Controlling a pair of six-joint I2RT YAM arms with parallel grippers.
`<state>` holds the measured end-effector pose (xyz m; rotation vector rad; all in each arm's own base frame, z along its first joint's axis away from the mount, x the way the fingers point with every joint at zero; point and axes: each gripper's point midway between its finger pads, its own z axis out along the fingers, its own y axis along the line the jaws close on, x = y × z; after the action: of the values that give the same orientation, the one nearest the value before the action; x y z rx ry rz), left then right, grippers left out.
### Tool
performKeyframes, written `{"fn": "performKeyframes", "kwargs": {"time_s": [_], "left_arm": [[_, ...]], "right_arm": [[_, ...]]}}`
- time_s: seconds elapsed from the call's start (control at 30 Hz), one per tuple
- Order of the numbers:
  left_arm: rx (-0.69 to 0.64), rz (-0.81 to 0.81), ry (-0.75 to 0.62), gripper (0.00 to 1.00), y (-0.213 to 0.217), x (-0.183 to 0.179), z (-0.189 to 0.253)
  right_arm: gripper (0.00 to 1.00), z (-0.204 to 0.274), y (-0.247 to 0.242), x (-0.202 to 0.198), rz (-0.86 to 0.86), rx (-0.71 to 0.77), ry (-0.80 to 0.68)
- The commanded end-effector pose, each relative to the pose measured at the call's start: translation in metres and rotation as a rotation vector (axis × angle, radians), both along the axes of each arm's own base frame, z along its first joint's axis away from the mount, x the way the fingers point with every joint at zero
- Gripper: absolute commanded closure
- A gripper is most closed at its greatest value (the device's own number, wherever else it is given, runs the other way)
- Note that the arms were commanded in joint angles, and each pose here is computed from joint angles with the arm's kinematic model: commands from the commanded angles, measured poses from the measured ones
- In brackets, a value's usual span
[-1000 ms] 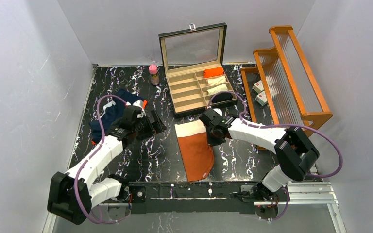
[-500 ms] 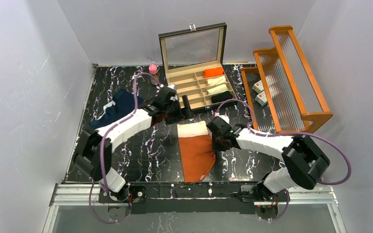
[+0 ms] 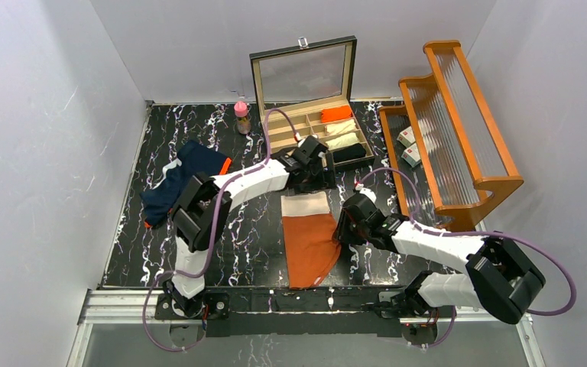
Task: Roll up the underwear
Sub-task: Fold the underwear at the center of the board.
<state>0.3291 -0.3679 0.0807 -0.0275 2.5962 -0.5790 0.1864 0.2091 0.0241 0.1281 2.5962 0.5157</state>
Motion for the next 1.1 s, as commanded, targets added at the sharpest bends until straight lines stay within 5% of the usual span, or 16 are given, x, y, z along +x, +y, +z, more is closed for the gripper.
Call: {"fn": "performKeyframes", "kwargs": {"time_s": [0.0, 1.07], "left_arm": [[0.088, -0.007, -0.019, 0.24, -0.004, -0.001, 0.005], [0.323, -0.074, 0.036, 0.41, -0.008, -0.005, -0.049]], "right_arm": [[0.57, 0.005, 0.003, 0.006, -0.02, 0.061, -0.028], [0.62, -0.009, -0.007, -0.004, 0.01, 0.069, 0.012]]}}
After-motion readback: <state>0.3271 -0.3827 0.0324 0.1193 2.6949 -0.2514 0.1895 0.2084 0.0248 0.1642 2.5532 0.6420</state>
